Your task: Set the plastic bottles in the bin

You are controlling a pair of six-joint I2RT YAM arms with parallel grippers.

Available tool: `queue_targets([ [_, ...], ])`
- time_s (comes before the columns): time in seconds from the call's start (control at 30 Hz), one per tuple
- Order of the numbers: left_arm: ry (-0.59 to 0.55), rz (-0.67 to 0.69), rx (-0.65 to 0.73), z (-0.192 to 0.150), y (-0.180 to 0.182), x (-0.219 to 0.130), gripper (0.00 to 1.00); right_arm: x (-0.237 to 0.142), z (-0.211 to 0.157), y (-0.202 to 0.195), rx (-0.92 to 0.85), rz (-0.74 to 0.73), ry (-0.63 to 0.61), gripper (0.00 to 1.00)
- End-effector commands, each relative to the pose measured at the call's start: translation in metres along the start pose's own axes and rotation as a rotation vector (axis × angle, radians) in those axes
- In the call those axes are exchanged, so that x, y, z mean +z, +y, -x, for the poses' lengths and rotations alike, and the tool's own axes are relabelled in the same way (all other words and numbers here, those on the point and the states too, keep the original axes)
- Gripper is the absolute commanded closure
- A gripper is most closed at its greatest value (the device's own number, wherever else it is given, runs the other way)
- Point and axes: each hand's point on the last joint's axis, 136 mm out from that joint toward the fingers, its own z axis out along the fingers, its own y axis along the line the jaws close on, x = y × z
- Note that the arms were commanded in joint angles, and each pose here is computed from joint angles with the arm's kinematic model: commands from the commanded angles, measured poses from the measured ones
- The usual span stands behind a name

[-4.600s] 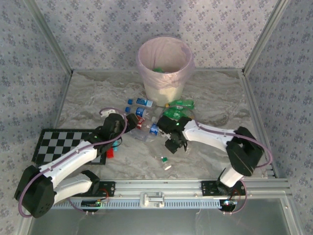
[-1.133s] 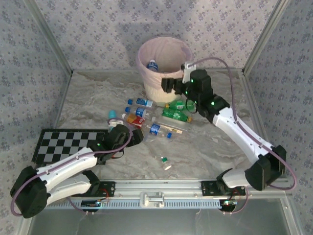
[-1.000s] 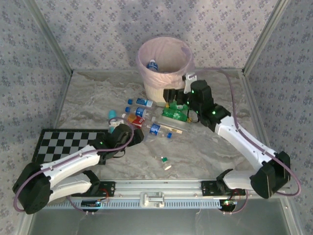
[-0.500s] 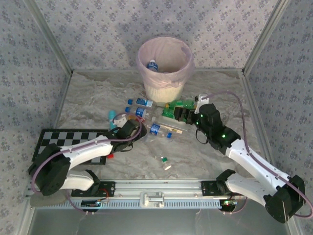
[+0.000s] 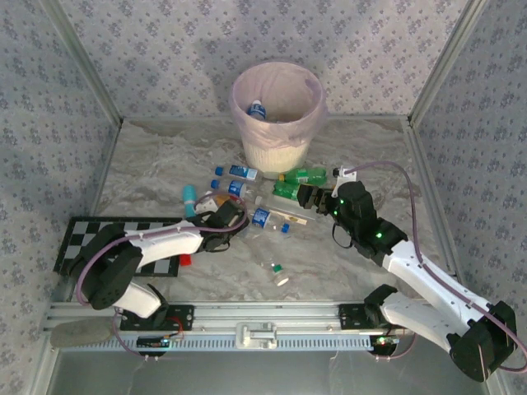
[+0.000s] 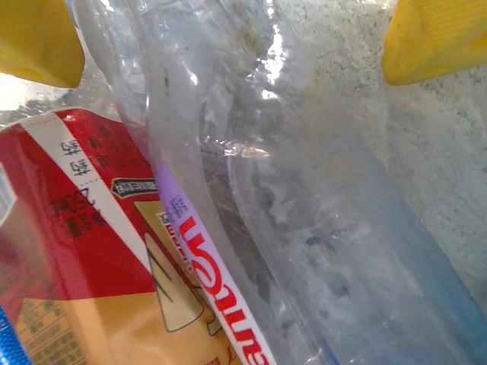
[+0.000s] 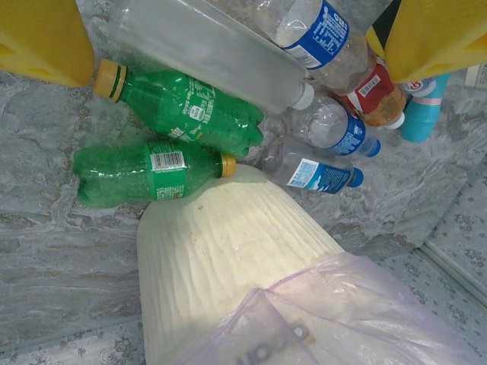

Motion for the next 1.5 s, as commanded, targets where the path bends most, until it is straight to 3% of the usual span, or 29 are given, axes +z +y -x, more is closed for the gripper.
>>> queue_targets([
  [0.0,-0.026,0.014,-0.029,0.004,-0.002,0.0,0.0,0.001,-0.002,-0.005,0.013,-0.02,0.005,0.0],
  [0.2,-0.027,0.021,-0.025,0.002,0.001,0.004,0.06,0.002,-0.004,-0.006,0.016,-0.025,0.01,0.0],
  [0.6,-0.034,0.012,-0.03,0.003,0.001,0.005,0.3,0.002,-0.005,-0.007,0.019,-0.029,0.012,0.0],
  [1.23,-0.129,-0.032,-0.063,0.026,0.003,-0.021,0.52,0.005,-0.007,-0.007,0.027,-0.026,0.017,0.0],
  [1.47,-0.183,-0.065,-0.068,0.041,0.002,-0.04,0.54,0.006,-0.006,-0.004,0.031,-0.018,0.018,0.0],
])
